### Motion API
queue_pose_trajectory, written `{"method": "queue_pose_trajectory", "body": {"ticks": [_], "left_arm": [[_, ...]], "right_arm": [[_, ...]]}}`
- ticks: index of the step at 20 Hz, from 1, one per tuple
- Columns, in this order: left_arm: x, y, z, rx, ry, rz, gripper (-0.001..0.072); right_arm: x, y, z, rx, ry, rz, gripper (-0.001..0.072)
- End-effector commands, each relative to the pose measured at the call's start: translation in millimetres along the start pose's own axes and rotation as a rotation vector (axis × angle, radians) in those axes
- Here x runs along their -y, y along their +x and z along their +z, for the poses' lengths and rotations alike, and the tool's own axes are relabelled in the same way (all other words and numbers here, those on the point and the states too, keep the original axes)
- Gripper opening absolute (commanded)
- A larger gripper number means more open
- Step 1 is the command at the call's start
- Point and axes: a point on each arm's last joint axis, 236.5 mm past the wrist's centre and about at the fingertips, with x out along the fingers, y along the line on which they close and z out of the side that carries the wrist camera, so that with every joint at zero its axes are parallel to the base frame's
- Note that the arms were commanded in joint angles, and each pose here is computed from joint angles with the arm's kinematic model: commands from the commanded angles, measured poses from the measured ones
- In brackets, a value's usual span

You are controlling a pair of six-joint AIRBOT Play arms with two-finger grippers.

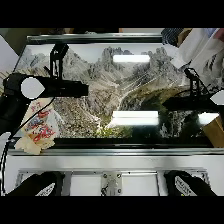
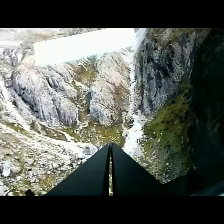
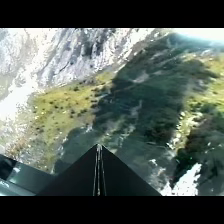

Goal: Fold the clothes and pants, and hang the long-sleeved shirts on hangers.

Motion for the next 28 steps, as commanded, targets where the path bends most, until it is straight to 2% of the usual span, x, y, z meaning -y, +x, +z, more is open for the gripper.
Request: {"method": "queue_pose_trajectory", "body": {"ticks": [1, 15, 19, 20, 21, 24, 28], "left_arm": [[0.1, 0.0, -0.1, 0.000, 0.000, 0.000, 0.0009], [-2.4, -0.7, 8.2, 0.034, -0.003, 0.003, 0.0009], [-43.8, -5.9, 3.3, 0.001, -0.012, 0.093, 0.0018], [-74.7, -11.3, -4.4, -0.035, -0.015, 0.183, 0.0400], [-114.5, -19.9, -15.0, -0.077, -0.053, 0.301, 0.0708], [-226.7, -46.1, -75.8, -0.258, -0.192, 0.609, 0.0702], [-307.9, -27.9, -158.2, -0.406, -0.384, 0.697, 0.0702]], "right_arm": [[0.3, 0.2, -0.2, -0.001, 0.001, 0.000, 0.0015], [0.2, 0.3, -0.2, -0.001, 0.001, 0.000, 0.0015], [0.3, 0.2, -0.2, -0.001, 0.001, 0.000, 0.0015], [0.3, 0.2, -0.2, -0.001, 0.001, 0.000, 0.0015], [0.3, 0.2, -0.2, -0.001, 0.001, 0.000, 0.0015], [0.3, 0.2, -0.2, -0.001, 0.001, 0.000, 0.0015], [0.3, 0.2, -0.2, -0.001, 0.001, 0.000, 0.0015]]}}
